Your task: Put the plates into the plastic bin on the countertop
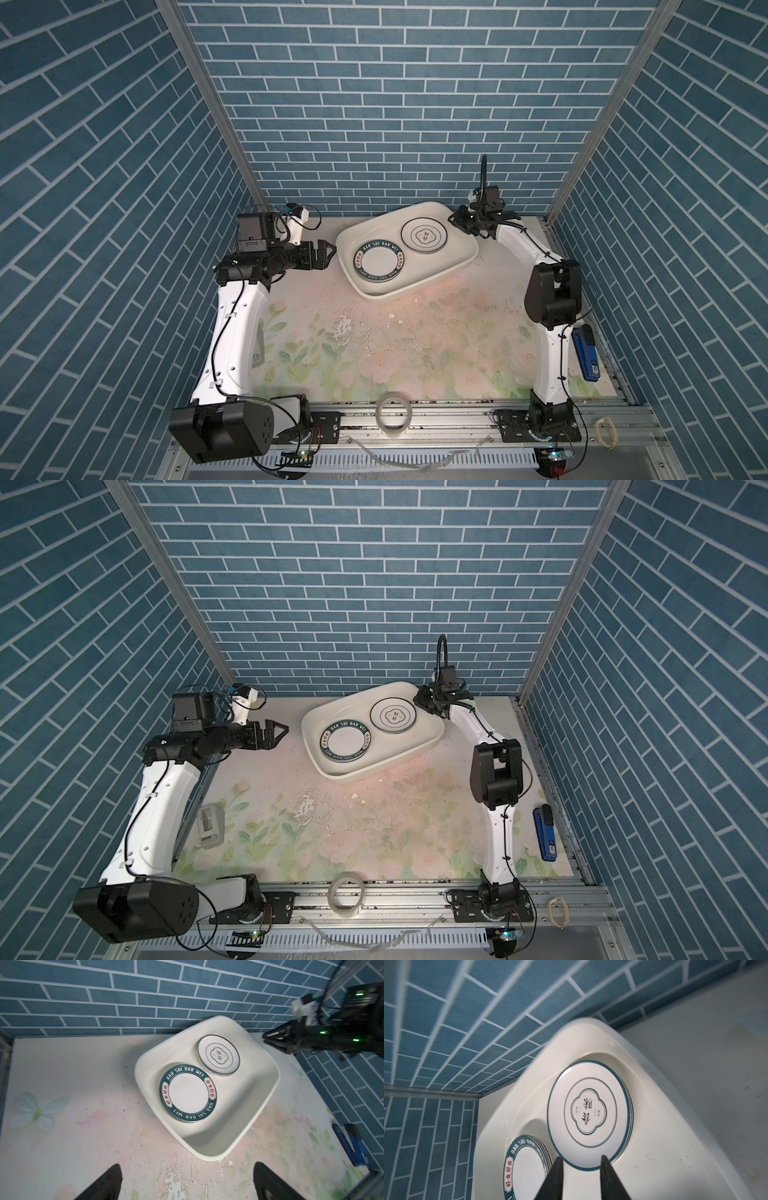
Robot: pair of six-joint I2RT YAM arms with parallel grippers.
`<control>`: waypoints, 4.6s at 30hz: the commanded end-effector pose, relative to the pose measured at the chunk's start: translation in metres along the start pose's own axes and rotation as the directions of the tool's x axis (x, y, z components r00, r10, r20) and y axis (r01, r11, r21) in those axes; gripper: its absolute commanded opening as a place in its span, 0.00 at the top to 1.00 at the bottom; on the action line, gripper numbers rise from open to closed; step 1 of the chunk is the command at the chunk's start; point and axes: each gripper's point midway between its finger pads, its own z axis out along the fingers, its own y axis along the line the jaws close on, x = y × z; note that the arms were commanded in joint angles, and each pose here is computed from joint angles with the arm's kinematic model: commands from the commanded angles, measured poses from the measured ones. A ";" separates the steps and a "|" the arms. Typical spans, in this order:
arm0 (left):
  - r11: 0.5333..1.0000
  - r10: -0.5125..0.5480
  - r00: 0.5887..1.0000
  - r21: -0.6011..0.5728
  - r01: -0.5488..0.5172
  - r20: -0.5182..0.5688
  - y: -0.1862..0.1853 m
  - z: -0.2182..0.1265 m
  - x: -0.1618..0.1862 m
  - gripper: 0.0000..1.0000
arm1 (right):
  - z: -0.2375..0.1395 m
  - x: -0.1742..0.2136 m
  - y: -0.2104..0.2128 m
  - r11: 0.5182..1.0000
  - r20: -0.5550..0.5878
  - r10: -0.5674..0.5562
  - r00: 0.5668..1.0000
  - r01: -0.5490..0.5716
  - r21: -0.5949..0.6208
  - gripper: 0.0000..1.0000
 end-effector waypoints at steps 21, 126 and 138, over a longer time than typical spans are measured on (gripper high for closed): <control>0.933 0.030 0.985 -0.359 0.034 0.170 0.101 0.074 0.090 0.01 | -0.177 0.010 -0.073 0.869 0.256 -0.404 0.878 0.280 0.408 0.01; 0.930 0.223 0.937 -0.346 -0.122 0.270 0.101 0.137 0.137 0.00 | -0.170 0.118 -0.265 0.776 0.325 -0.473 0.819 0.213 0.594 0.01; 0.930 0.224 0.936 -0.346 -0.122 0.272 0.101 0.137 0.136 0.00 | -0.162 0.119 -0.260 0.786 0.300 -0.484 0.822 0.257 0.562 0.01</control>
